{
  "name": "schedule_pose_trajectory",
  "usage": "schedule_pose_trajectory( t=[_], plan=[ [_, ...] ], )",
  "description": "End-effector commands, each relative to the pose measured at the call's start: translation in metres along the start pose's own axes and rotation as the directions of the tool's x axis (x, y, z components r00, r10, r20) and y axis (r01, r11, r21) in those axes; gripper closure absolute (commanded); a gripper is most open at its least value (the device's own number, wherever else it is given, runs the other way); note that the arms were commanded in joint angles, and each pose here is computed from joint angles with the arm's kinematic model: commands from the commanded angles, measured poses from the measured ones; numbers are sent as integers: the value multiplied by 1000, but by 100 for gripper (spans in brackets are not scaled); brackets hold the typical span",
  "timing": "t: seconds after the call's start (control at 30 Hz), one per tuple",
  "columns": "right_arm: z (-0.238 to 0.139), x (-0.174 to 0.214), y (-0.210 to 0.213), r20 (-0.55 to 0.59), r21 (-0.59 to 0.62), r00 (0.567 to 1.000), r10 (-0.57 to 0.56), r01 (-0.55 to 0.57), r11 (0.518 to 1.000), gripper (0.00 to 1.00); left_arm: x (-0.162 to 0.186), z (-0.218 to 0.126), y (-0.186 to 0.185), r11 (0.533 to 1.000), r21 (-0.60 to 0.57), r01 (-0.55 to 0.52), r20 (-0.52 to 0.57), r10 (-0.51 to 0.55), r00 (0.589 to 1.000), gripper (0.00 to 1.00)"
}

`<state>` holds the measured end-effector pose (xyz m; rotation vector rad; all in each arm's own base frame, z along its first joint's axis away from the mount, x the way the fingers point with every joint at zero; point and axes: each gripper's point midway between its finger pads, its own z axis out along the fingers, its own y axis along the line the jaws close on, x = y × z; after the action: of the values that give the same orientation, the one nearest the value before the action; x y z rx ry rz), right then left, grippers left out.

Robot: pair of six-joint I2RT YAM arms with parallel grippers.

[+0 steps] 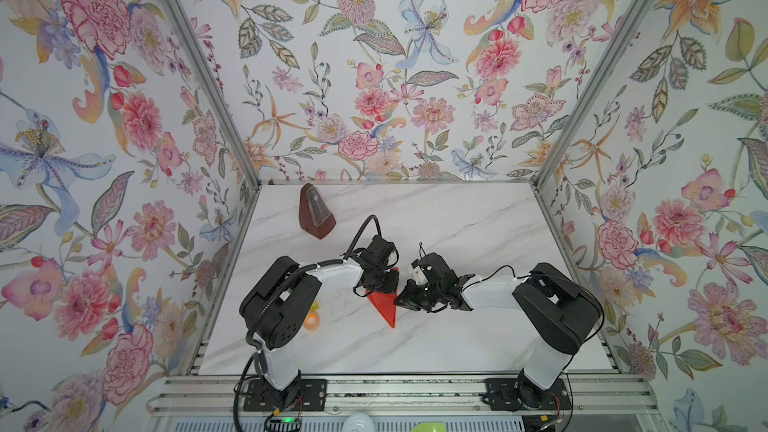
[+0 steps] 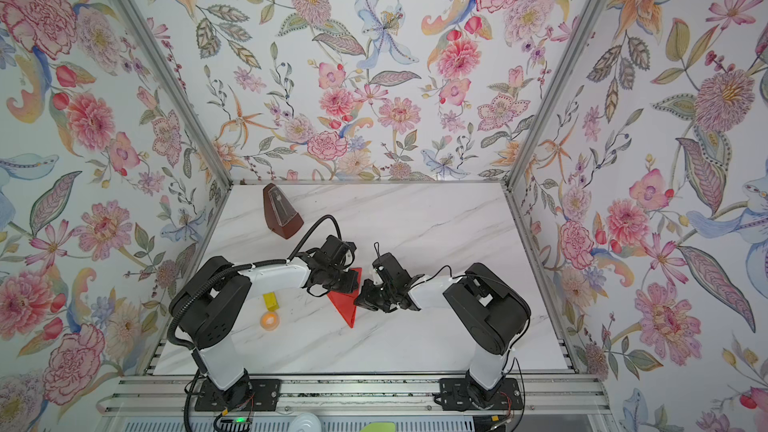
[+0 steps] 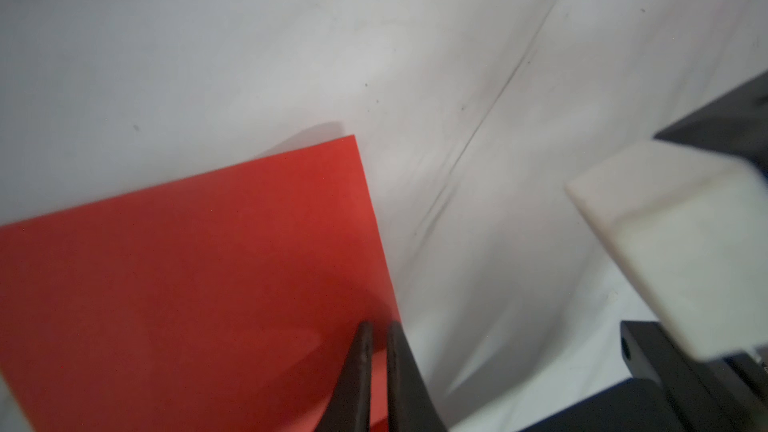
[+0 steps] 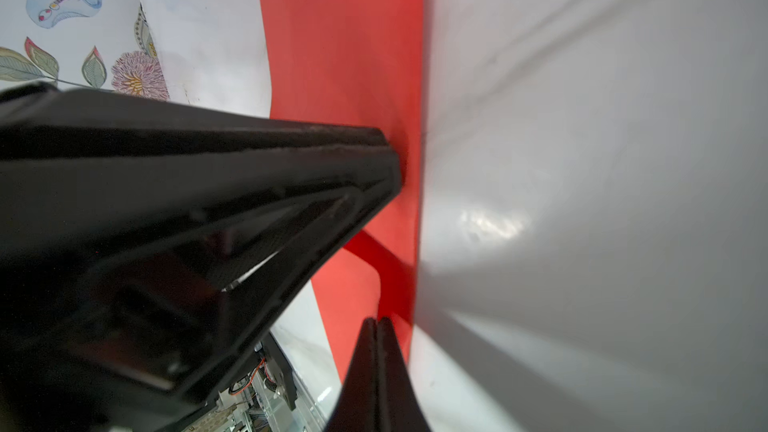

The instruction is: Fold a paper plane with a square sheet of paper (fold left side to right side)

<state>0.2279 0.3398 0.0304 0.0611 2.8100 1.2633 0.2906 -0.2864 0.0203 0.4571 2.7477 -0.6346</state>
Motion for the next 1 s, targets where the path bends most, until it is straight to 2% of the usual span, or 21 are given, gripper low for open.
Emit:
schedule_pose_trajectory(
  t=[0.0,0.97],
  plan=[
    [3,-1,-2,-6,34,999,-32,32,999,100,16,6,4,1000,5,-8,-55,9,998,88],
    [17,3,-27,-44,95,999,-27,31,995,100,22,5,7,1000,0,-4,-60,4,998,89]
  ],
)
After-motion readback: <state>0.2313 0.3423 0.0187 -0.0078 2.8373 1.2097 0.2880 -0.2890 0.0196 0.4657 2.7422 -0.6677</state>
